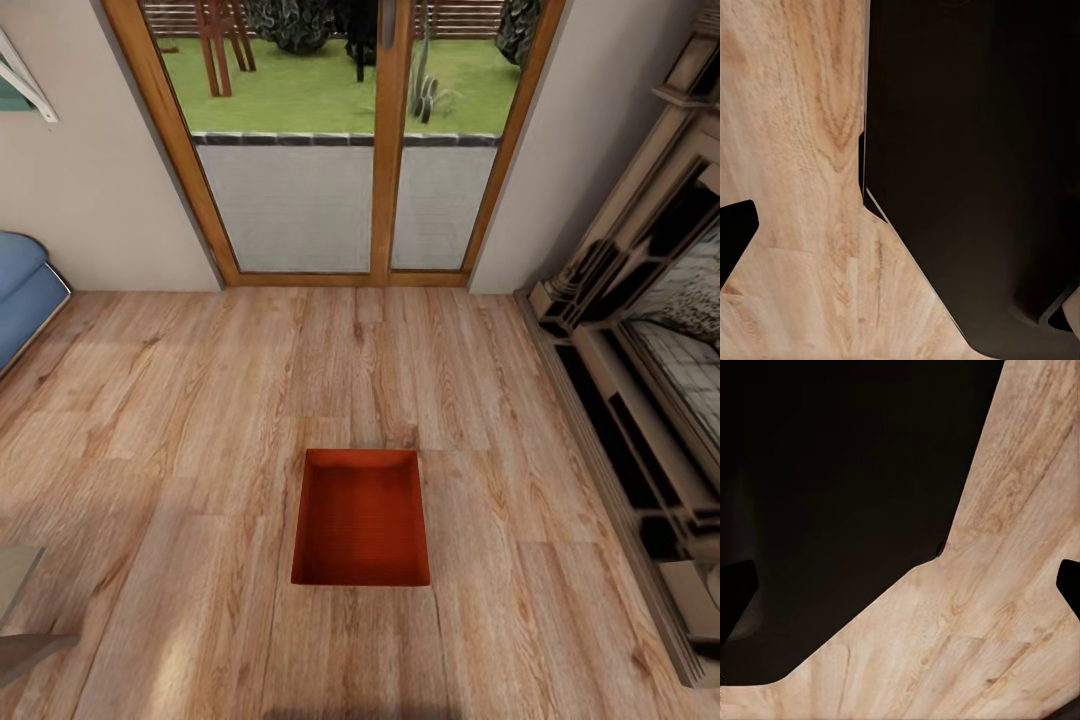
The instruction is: Move the two storage containers from the living room to the garage. In the garage, place one container on the floor and stack the other container on top of it (either order is fine).
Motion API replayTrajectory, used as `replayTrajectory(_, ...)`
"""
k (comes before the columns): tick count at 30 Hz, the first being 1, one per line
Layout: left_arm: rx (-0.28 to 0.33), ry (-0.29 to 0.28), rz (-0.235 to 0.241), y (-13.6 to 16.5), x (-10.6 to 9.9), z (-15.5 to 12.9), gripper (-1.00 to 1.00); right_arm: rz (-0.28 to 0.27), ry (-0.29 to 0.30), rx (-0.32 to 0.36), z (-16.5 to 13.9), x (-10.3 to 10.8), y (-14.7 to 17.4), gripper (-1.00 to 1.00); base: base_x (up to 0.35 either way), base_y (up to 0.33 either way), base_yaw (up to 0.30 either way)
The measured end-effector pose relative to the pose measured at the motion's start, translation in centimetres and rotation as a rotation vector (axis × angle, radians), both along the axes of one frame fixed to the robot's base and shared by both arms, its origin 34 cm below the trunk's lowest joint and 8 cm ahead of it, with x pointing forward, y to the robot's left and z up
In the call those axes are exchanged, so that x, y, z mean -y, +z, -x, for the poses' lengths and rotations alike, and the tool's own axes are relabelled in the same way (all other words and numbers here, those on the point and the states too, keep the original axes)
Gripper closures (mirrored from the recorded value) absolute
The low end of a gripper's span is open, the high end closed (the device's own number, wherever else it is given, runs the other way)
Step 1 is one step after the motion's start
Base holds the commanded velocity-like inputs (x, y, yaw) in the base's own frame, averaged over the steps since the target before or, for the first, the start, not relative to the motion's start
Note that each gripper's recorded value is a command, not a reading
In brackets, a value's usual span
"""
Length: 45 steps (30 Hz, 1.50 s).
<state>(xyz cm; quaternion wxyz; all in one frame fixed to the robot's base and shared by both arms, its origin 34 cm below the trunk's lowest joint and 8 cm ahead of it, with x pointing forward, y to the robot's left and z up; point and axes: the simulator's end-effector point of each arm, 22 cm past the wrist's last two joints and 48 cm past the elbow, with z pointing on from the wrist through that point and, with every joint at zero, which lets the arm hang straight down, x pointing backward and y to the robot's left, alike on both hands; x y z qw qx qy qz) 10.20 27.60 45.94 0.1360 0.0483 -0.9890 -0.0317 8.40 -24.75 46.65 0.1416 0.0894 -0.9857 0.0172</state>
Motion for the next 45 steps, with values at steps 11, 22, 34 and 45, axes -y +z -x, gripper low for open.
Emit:
replayTrajectory(11,0.000,-0.001,0.000,0.0,0.0,0.0,-1.00,-0.005,0.004,0.003,-0.1,-0.2,0.0,-1.00,0.000,0.000,0.000)
replayTrajectory(22,0.000,0.012,0.005,0.0,0.3,0.0,-1.00,-0.034,-0.005,0.033,-1.5,-1.7,-0.5,-1.00,0.000,0.000,0.000)
replayTrajectory(34,0.295,0.003,0.017,-2.3,0.1,-16.0,-1.00,-0.090,-0.041,0.204,-11.5,-4.4,-2.2,-1.00,0.000,0.000,0.000)
replayTrajectory(45,0.492,-0.006,0.061,2.7,1.8,-34.2,-1.00,-0.073,-0.031,0.384,-27.1,-3.2,-3.3,-1.00,0.000,0.000,0.000)
